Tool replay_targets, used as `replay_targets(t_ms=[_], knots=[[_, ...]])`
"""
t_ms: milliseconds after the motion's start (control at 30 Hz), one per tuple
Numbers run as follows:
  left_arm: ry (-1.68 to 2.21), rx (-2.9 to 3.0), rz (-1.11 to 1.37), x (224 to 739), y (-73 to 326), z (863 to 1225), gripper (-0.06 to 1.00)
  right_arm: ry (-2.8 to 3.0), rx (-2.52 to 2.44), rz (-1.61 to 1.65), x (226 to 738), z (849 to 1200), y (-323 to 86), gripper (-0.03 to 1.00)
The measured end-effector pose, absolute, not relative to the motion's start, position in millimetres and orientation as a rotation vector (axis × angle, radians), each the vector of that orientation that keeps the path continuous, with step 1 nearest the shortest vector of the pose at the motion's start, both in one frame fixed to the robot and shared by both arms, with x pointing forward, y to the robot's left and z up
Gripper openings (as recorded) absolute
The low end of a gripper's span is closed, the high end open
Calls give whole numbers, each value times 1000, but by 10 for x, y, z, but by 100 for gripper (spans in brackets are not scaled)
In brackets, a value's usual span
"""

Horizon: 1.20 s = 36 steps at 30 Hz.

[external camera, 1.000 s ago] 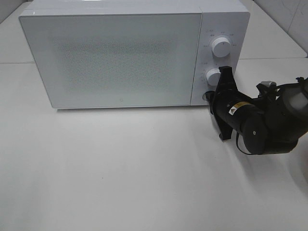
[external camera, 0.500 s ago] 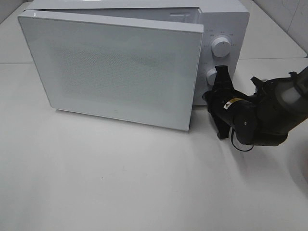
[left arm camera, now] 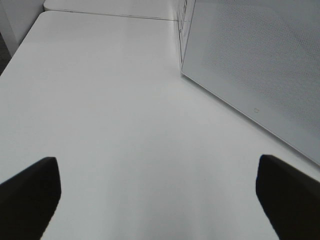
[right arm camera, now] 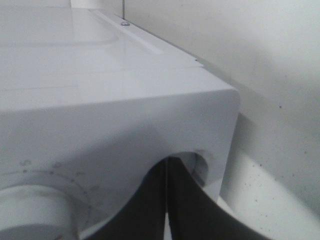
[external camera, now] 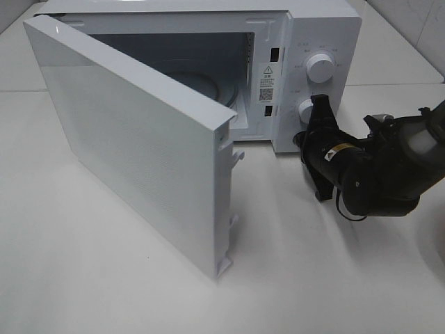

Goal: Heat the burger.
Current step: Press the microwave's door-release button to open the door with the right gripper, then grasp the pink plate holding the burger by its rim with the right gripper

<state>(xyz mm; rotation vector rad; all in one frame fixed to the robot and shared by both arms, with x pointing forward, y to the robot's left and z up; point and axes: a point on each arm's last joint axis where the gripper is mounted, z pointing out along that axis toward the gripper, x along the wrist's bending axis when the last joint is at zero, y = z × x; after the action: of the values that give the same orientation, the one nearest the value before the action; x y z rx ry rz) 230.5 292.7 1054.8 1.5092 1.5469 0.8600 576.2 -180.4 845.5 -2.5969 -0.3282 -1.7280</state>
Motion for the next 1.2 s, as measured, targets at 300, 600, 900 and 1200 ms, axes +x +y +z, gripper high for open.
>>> replay_targets(t_ms=[300,600,900,1200], knots=[[1547,1509,860,2305,2927,10548,98,-288,-2517,-1808,5593,8570,-1758,0],[1547,1509,860,2305,2927,10548,98,-421,-2580,-1621,5410,8691,-1750,0],[1547,1509,860,2305,2927,10548,98,-757,-2669,-1462,5246,8928,-1764,0],[1547,1509,860,2305,2927,10548,98,-1476,-2579,-1392,5067,9297,-1783,1]])
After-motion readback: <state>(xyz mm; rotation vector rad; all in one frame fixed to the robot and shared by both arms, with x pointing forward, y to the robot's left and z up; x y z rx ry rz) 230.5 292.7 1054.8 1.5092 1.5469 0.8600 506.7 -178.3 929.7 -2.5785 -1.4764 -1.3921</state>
